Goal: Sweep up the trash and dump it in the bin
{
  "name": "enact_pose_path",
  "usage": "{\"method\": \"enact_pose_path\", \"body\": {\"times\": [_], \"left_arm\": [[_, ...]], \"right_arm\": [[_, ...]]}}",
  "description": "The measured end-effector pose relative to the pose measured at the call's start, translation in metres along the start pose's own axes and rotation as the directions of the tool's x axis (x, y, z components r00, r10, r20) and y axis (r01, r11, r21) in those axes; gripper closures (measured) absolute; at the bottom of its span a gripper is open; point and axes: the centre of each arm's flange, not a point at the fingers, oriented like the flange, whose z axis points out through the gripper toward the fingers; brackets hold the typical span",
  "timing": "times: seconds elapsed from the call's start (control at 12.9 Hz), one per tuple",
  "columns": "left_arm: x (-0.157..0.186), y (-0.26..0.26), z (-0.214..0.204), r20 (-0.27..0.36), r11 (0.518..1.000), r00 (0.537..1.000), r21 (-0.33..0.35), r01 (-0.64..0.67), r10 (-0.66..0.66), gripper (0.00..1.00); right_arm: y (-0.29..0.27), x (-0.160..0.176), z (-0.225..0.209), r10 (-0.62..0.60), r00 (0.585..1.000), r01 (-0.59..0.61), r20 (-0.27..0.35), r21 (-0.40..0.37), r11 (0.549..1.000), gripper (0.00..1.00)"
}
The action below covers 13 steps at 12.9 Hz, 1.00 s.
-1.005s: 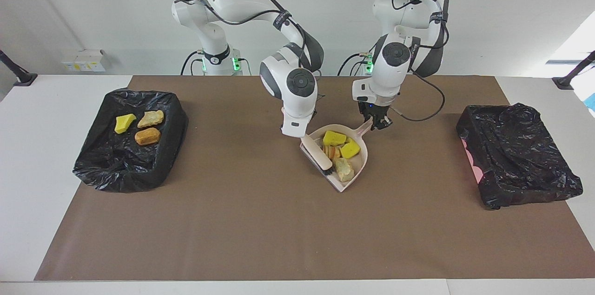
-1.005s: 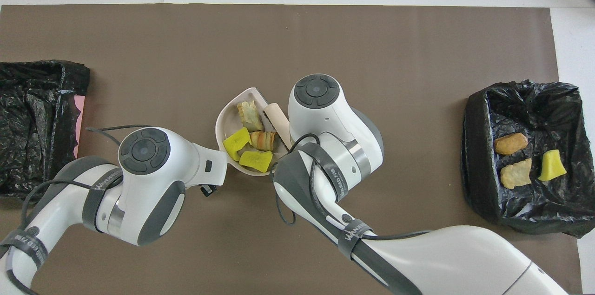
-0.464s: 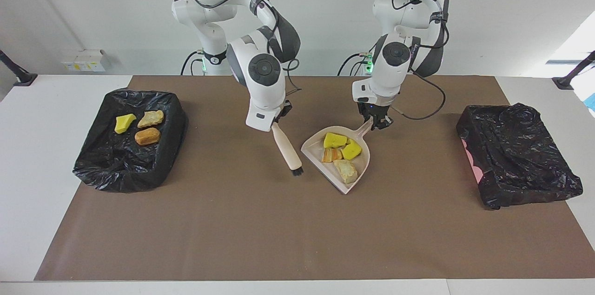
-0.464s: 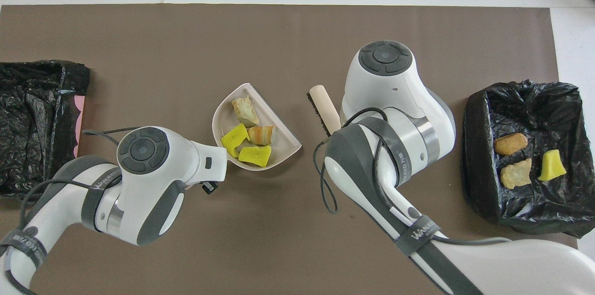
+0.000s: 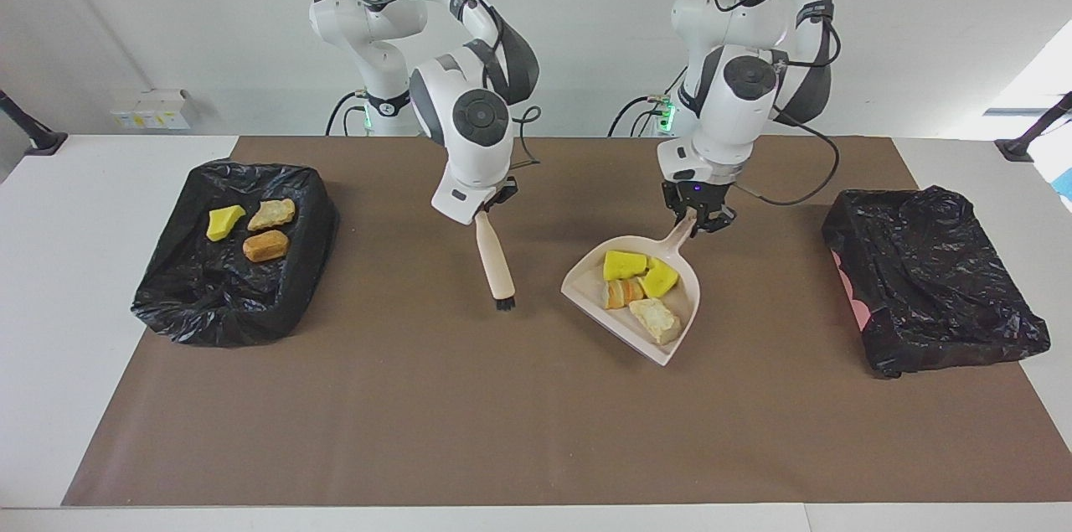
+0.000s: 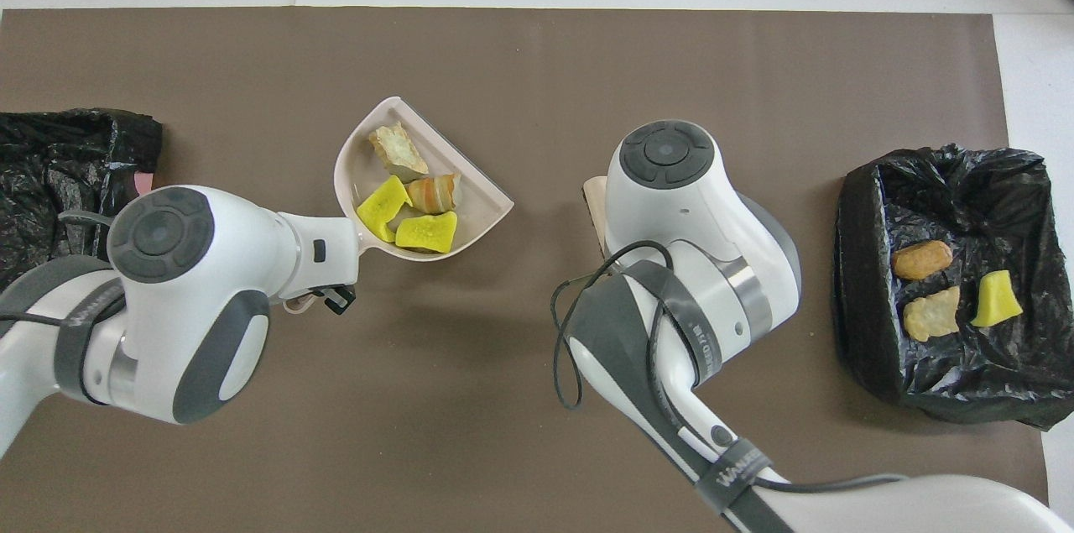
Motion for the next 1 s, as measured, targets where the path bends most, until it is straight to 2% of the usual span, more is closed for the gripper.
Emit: {"method": "enact_pose_path", "body": {"times": [0.31,0.54,0.77,1.0], "left_arm": [[-0.037,-0.062,-0.06,0.015,0.991,0.991,-0.004,0.135,-0.134,0.69],[-0.07,-0.109,-0.092,0.031,0.974,0.974,-0.009,0.227,-0.226,0.69],[-0.114,-0.155,-0.1,0.053,0.98,0.98,-0.026,0.195,-0.194,0.69],[-0.184,-0.218,-0.102,0.039,0.997,0.997,-0.024,0.072,-0.071,0.69]], "right_arm": [[-0.073,-0.042,0.009,0.088,0.996,-0.089,-0.019,-0.021,0.996,0.75],[-0.139,-0.072,0.026,0.152,0.988,-0.152,-0.038,0.024,0.988,0.75],[-0.175,-0.094,0.036,0.18,0.984,-0.179,-0.011,0.052,0.982,0.75],[-0.197,-0.105,0.046,0.207,0.978,-0.205,-0.02,0.079,0.976,0.75]]}}
